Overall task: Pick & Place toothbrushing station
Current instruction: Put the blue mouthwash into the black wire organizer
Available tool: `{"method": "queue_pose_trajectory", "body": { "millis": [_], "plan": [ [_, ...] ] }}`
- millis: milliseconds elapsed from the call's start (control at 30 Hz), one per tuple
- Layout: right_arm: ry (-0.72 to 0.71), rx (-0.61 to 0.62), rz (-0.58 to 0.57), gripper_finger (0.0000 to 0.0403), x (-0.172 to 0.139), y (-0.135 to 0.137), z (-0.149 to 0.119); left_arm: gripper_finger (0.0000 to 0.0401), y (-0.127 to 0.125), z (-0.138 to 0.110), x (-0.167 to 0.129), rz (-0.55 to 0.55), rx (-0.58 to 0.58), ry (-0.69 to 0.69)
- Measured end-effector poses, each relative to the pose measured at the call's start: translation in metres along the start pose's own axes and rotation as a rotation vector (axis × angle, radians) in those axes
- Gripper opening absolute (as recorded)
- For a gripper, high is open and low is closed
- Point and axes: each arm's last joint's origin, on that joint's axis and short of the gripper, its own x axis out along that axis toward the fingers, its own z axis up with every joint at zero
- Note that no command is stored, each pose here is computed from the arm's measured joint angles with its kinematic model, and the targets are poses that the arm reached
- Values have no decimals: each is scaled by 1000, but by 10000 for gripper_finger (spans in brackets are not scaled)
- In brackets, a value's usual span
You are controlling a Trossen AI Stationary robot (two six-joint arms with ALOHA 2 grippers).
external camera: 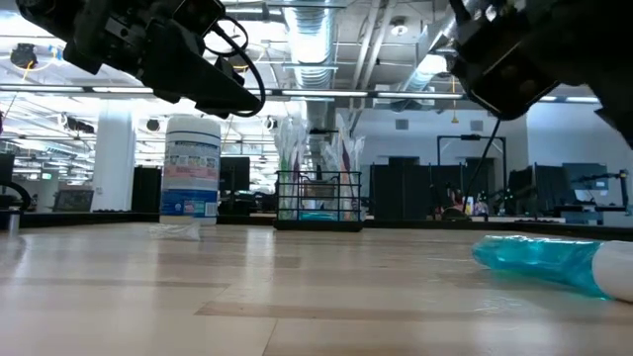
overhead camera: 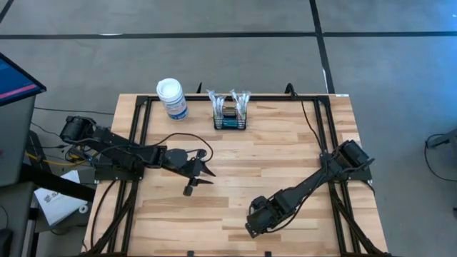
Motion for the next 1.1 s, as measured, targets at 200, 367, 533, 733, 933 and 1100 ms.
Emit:
{"method": "queue_pose_trajectory", "body": {
  "millis": [200,367,533,733,933,1100],
  "plan": [
    [-16,3,-15,127,2,-1,1,127,0,0,0,0,0,-2],
    [-65,20,-20,128,3,-2,3,127,0,0,0,1,0,-2],
    [-86,50,-24,127,3,-3,3,127,0,0,0,0,0,-1],
    [-102,83,-37,127,3,-4,3,127,0,0,0,0,0,-1],
    [-134,101,-37,127,4,-5,-1,127,0,0,0,0,0,0],
    [-138,120,-34,127,5,-6,-7,127,0,0,0,1,0,0]
  ]
}}
